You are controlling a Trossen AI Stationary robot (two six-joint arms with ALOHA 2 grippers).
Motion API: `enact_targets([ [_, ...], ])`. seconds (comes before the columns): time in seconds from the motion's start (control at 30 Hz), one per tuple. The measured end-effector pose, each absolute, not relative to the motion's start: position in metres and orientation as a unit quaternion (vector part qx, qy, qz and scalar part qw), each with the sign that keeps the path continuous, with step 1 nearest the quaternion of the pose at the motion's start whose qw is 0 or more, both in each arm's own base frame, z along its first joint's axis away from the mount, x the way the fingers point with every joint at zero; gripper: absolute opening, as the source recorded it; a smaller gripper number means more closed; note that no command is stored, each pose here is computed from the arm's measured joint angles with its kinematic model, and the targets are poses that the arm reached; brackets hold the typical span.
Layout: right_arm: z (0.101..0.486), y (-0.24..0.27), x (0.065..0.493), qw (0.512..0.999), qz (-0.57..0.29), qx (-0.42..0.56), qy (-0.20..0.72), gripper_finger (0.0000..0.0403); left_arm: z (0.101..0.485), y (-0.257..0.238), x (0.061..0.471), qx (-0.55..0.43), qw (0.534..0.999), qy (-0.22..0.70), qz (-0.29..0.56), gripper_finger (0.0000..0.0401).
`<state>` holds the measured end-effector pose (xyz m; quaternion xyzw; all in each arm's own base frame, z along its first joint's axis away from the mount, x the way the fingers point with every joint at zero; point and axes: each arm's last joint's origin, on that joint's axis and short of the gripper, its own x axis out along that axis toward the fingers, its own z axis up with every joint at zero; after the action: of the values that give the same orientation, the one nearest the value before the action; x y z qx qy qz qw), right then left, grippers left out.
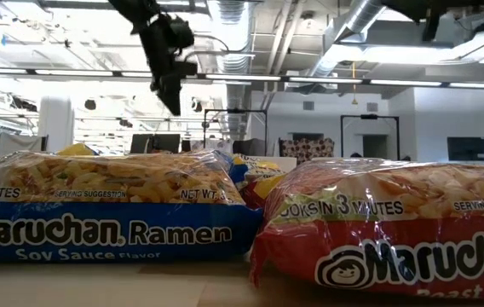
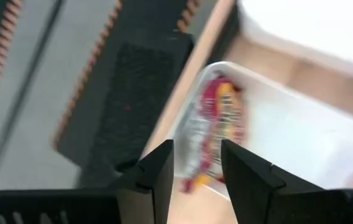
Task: Sort Maruchan noodles
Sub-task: Put the blue noodle pack into the right white bin
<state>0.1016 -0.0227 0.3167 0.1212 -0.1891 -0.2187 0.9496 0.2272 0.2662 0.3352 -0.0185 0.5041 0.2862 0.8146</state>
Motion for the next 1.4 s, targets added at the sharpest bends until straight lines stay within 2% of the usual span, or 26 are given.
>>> enact_targets([
  [0.17,0.33,-0.023,0.105,0.951,-0.223,0.088,-0.197,0.0225,0.373,0.249,0.226,-0.115,0.858,0.454,0.209,0.0121],
  [0.37,0.345,-0.022,0.124,0.953,-0.17,0.164,-0.189,0.025,0.384,0.215,0.231,-0.216,0.883,0.416,0.032,0.0121],
  [0.5,0.345,-0.02,0.147,0.96,-0.162,0.197,-0.115,0.025,0.382,0.185,0.24,-0.223,0.882,0.411,-0.054,0.0121],
  [0.67,0.34,-0.013,0.171,0.966,-0.141,0.214,-0.017,0.025,0.376,0.149,0.25,-0.206,0.873,0.43,-0.105,0.0121],
  [0.83,0.324,-0.008,0.187,0.951,-0.131,0.269,0.077,0.025,0.36,0.118,0.259,-0.221,0.854,0.452,-0.134,0.0121],
  [1.0,0.297,-0.002,0.2,0.904,-0.145,0.364,0.173,0.025,0.327,0.09,0.273,-0.253,0.836,0.465,-0.146,0.0121],
  [1.17,0.28,0.01,0.219,0.858,-0.109,0.445,0.232,0.025,0.29,0.068,0.287,-0.289,0.822,0.469,-0.144,0.0121],
  [1.4,0.253,0.024,0.239,0.809,-0.123,0.491,0.299,0.025,0.26,0.046,0.301,-0.315,0.826,0.46,-0.076,0.0121],
])
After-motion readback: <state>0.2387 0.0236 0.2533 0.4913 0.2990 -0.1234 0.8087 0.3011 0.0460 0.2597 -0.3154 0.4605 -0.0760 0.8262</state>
